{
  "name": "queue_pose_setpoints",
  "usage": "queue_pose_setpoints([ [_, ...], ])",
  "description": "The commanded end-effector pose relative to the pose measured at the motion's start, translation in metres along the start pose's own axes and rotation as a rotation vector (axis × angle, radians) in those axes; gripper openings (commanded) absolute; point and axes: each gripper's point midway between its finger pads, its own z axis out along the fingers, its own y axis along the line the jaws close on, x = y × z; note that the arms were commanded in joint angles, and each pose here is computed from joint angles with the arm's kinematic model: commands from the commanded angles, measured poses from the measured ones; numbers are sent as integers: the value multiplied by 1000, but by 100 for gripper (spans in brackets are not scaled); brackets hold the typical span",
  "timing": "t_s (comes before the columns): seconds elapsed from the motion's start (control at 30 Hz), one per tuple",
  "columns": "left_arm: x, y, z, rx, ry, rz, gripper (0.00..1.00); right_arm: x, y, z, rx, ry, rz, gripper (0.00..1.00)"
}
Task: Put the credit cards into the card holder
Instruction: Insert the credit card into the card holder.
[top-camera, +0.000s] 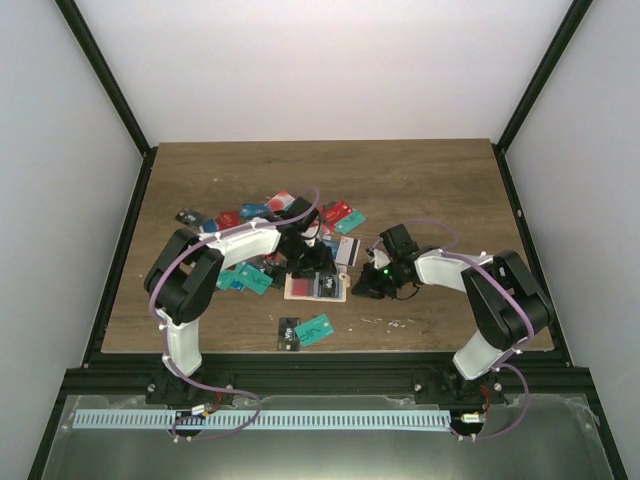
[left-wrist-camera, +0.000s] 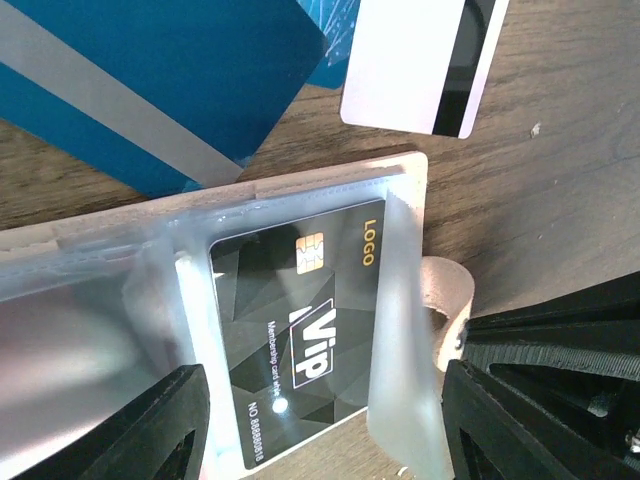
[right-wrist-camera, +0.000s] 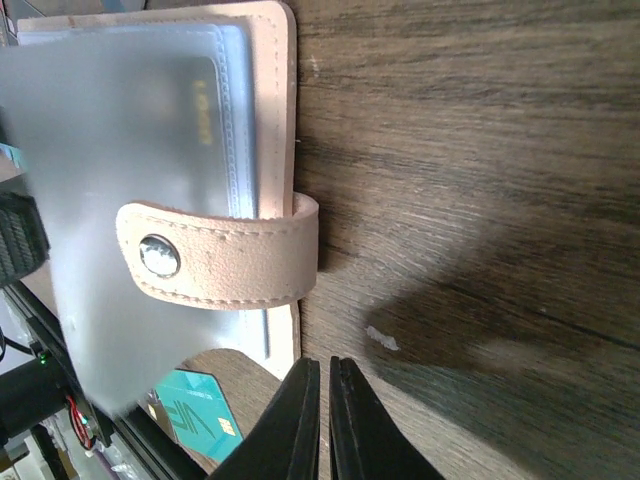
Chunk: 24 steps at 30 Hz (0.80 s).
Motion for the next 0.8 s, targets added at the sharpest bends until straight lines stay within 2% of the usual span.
queue_pose_setpoints([
  [0.0,-3,-8,-23,-35,-31,20,67,-4,3,-6,-2,-30,-2,7],
  [0.2,-6,-9,-35,-65,-50,37,67,-5,5,-8,-6,-38,0,7],
  [0.27,-6,-10,-37,-67,-54,52,61,-6,9,-9,-23,-41,-5,7],
  [0.47,1,-4,-26,-53,-24,88,27,-9,32,-18,-127,-71,-41,9],
  [0.6,6,0,-14,-39,8,101,15,-9,48,-24,-210,-80,-64,12],
  [0.77,8,9,-4,-61,31,112,8,-7,60,-25,-275,-67,-67,15],
])
